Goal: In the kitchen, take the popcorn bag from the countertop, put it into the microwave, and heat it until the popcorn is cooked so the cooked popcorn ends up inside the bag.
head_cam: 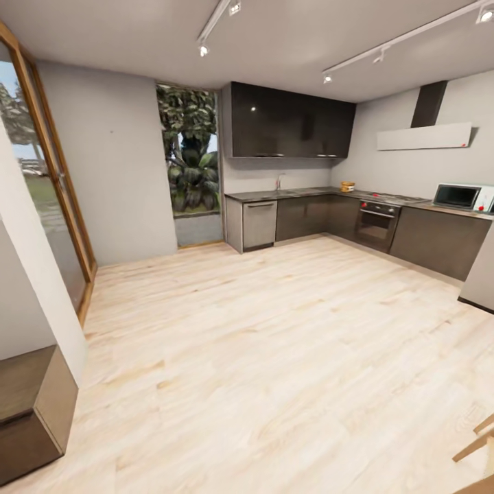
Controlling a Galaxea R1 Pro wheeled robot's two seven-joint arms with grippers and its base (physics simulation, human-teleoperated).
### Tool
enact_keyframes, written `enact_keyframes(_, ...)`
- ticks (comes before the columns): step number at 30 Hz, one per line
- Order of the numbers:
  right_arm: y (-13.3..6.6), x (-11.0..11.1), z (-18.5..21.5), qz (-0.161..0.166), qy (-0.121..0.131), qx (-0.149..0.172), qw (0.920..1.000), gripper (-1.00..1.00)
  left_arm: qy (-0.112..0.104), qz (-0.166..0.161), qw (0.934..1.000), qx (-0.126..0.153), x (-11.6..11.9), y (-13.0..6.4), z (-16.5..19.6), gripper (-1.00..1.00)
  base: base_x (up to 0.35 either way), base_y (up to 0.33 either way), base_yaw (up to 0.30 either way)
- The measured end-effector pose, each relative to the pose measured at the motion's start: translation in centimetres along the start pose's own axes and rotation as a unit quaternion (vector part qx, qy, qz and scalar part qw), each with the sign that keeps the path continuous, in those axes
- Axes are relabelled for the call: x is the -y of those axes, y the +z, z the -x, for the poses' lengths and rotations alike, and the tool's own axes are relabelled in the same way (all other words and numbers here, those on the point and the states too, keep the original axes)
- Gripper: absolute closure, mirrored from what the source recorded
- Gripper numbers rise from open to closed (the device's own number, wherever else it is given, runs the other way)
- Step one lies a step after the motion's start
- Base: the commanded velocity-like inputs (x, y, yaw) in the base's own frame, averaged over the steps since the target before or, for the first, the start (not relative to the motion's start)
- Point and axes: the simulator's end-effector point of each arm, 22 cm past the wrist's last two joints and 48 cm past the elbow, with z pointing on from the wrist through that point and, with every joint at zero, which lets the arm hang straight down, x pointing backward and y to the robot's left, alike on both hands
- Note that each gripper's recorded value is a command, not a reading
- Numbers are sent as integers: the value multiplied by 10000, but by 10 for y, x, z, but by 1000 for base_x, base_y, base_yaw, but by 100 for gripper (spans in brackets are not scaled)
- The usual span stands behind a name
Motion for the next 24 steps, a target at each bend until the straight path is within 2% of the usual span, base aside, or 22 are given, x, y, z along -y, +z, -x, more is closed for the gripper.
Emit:
enact_keyframes(3,0,7,-1,-63,63,-15,10000,-100,-10,3,10000,-3,0,0,0,-100,321,0,0)
enact_keyframes(10,0,7,-7,-62,5,-70,10000,-100,-15,-3,10000,-8,1,0,-1,-100,321,-9,0)
enact_keyframes(24,-1,7,-7,-55,-10,-63,10000,-100,-17,-8,10000,-30,2,0,-3,-100,321,-87,0)
